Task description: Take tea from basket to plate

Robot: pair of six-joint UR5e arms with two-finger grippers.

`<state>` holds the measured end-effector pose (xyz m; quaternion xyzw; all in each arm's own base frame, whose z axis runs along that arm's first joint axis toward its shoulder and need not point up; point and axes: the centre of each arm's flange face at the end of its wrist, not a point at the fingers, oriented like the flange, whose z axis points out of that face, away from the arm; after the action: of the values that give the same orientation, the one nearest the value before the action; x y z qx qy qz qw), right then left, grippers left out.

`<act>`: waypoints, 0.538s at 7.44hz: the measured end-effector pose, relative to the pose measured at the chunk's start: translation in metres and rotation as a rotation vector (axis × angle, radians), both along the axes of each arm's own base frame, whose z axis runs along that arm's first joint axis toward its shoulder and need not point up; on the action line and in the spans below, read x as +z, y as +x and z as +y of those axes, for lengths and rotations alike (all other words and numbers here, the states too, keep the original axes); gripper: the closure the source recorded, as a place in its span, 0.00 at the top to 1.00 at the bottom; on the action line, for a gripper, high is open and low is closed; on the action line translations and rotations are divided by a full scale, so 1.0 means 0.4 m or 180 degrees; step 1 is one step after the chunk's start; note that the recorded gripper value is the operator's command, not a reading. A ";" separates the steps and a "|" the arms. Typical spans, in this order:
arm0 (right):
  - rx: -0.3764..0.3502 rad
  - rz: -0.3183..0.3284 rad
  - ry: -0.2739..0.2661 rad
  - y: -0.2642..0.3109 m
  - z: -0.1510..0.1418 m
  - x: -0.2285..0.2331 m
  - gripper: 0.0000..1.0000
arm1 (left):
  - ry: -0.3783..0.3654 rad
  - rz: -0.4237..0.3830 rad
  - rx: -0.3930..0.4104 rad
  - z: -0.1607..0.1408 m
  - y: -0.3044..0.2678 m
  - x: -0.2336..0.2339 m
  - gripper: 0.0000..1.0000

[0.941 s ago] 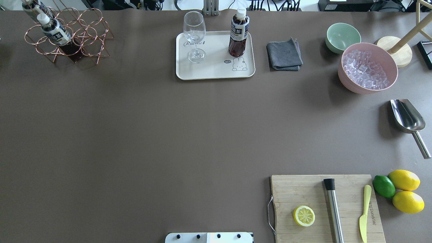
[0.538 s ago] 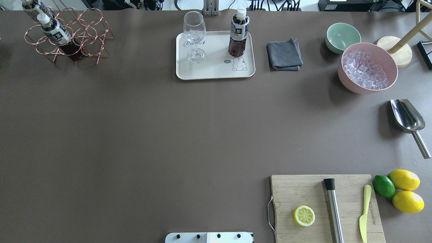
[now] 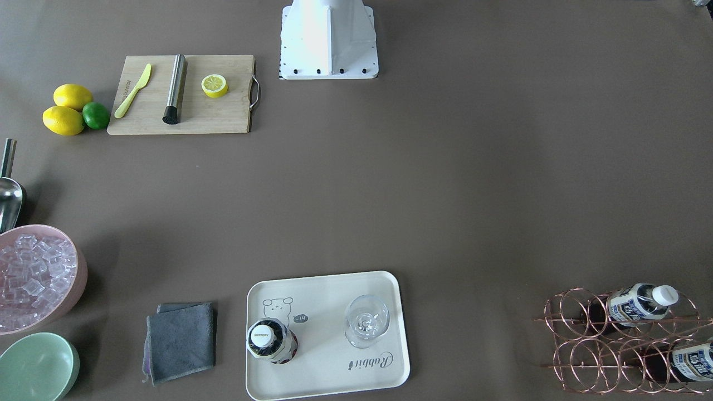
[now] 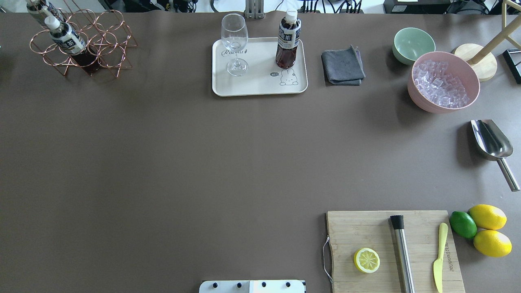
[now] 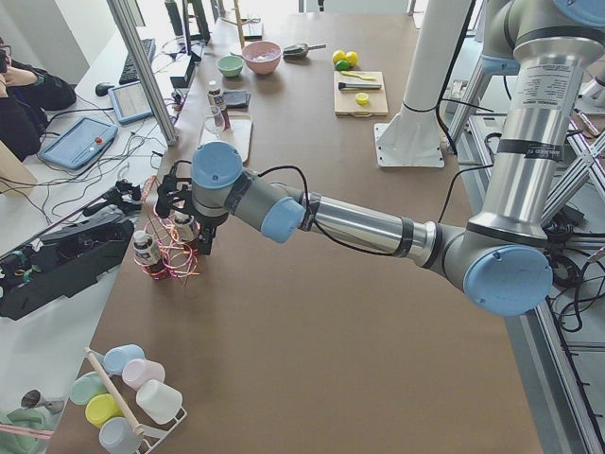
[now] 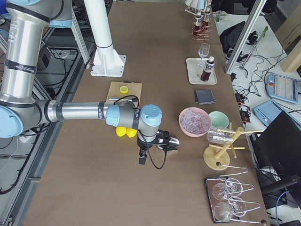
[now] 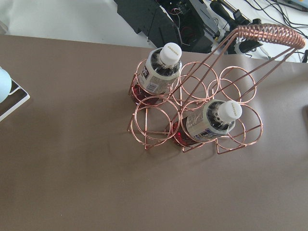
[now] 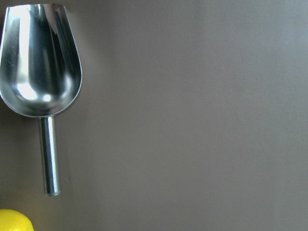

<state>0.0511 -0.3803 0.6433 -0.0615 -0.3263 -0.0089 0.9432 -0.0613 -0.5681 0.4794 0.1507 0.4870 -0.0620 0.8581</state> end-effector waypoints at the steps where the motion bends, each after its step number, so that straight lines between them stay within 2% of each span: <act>1: 0.0022 0.0012 0.0022 0.007 -0.008 -0.008 1.00 | -0.0085 -0.0031 0.0104 0.002 0.025 0.023 0.98; 3: 0.0112 -0.0015 0.0070 0.031 -0.023 -0.026 1.00 | -0.0189 -0.0246 0.0433 0.026 0.034 0.105 0.98; 4: 0.0159 -0.0054 0.0076 0.041 -0.024 -0.032 1.00 | -0.0286 -0.0433 0.0544 0.038 0.017 0.145 0.98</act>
<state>0.0677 -0.3900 0.6307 -0.0421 -0.3356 0.0103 0.9410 -0.0544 -0.5530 0.5373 0.0739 0.4355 0.0000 0.8971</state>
